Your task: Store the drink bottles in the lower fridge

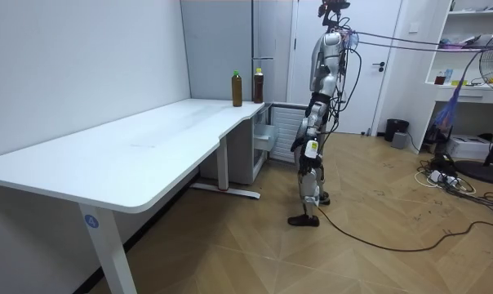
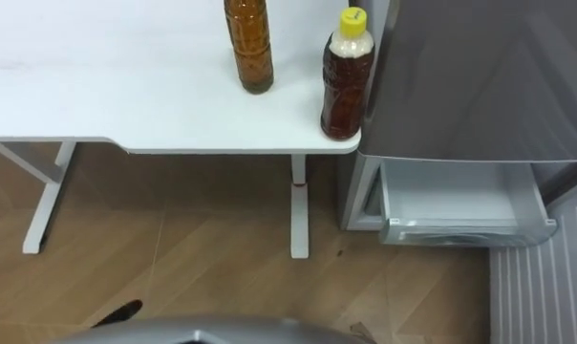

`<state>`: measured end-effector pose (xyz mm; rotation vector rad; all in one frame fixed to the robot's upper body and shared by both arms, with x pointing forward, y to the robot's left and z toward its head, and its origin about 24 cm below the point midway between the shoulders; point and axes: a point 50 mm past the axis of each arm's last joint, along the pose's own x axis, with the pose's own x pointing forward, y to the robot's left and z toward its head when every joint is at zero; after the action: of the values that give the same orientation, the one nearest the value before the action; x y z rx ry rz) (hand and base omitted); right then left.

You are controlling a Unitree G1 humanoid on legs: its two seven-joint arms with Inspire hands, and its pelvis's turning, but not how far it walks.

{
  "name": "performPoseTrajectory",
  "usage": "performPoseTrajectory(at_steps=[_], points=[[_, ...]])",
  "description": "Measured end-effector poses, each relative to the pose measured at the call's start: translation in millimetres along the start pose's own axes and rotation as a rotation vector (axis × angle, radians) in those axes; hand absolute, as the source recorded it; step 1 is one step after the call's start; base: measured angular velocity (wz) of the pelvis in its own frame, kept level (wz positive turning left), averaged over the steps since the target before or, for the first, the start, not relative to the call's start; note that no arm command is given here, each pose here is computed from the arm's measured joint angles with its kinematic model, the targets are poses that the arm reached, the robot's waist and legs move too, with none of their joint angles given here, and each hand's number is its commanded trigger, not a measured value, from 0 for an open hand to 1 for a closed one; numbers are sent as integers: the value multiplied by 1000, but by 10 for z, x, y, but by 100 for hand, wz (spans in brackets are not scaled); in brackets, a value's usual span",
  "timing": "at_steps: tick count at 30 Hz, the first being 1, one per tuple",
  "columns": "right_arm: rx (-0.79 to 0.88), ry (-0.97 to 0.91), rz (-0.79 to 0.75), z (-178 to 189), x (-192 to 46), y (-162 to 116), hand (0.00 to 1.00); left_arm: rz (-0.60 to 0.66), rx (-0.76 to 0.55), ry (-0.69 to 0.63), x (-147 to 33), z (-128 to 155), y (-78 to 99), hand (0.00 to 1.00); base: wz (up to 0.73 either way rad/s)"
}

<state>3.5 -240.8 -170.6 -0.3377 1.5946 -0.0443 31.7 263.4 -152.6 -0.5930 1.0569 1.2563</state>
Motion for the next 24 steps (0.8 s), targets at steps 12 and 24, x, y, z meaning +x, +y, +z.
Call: performPoseTrajectory(at_steps=[12, 24], points=[[-16, -48, -21, 18, -10, -50, 0, 58, -263, -278, -278, 632, -308, 0, 1], [-18, -57, -23, -16, -12, -78, 0, -63, -356, -751, -1007, 1407, -639, 0, 0]])
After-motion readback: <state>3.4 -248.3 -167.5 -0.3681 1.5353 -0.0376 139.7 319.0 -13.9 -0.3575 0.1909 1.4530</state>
